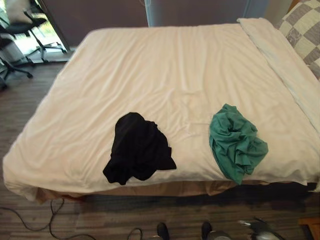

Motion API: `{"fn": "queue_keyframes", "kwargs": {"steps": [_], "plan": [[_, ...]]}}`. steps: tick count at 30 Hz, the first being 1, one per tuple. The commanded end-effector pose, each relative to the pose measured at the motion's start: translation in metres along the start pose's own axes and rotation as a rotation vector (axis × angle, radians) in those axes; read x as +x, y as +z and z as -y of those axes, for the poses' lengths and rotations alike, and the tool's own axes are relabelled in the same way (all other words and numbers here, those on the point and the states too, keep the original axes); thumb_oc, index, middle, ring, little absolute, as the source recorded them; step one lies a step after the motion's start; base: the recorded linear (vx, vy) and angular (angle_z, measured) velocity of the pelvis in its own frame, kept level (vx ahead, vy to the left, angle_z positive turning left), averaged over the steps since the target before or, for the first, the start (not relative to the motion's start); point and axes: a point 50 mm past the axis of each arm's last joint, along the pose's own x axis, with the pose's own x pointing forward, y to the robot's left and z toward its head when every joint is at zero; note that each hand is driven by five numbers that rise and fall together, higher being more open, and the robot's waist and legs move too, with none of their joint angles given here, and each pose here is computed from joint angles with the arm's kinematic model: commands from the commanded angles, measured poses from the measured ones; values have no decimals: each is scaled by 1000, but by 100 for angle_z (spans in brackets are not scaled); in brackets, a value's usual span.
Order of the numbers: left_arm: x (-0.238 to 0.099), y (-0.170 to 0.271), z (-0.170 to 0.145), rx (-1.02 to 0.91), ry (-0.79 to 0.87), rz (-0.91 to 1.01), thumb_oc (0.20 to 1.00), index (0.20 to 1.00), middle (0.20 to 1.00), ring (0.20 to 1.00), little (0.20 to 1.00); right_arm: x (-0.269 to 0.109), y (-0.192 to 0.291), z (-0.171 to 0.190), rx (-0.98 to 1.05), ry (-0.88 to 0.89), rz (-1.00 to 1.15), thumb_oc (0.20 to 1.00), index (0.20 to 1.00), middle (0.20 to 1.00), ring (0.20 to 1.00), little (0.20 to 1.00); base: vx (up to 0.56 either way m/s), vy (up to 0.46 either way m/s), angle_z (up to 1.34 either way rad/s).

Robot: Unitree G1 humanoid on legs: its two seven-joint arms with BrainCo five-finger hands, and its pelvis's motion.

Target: Tidy up the quilt and then pick up the clothes from the bed and put them into the laundry hamper.

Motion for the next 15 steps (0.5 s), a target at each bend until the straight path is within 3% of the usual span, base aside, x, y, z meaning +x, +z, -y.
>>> {"fn": "queue_keyframes", "kwargs": {"steps": [1, 3, 4, 5, 8, 9, 12, 15], "plan": [[8, 54, -91, -312, 367, 181, 1000, 1000, 1000, 1000, 1000, -3, 69, 41, 290, -191, 312, 1000, 1000, 1000, 1000, 1000, 5, 40, 3], [-3, 88, -125, -424, 460, 383, 1000, 1000, 1000, 1000, 1000, -10, 83, 59, 338, -214, 417, 1000, 1000, 1000, 1000, 1000, -6, 20, 3], [-3, 88, -125, -424, 461, 382, 1000, 1000, 1000, 1000, 1000, -10, 82, 59, 338, -213, 416, 1000, 1000, 1000, 1000, 1000, -16, 29, 5], [-27, 123, -160, -495, 550, 620, 1000, 1000, 1000, 1000, 1000, -19, 98, 76, 311, -234, 528, 1000, 1000, 1000, 1000, 1000, -8, 18, 5], [-75, 171, -195, -552, 635, 953, 1000, 1000, 1000, 1000, 1000, -32, 129, 101, 243, -304, 682, 1000, 1000, 1000, 1000, 1000, -18, 7, 7], [-75, 171, -195, -553, 635, 953, 1000, 1000, 1000, 1000, 1000, -32, 129, 101, 243, -304, 683, 1000, 1000, 1000, 1000, 1000, 0, 0, 0], [-127, 220, -207, -514, 587, 1265, 1000, 1000, 1000, 1000, 1000, -53, 178, 113, 77, -333, 865, 1000, 1000, 1000, 1000, 1000, -38, -16, -5], [-152, 250, -196, -369, 502, 1398, 1000, 1000, 1000, 1000, 1000, -72, 213, 103, -32, -272, 1000, 1000, 1000, 1000, 1000, 1000, -14, -6, -1]]}}
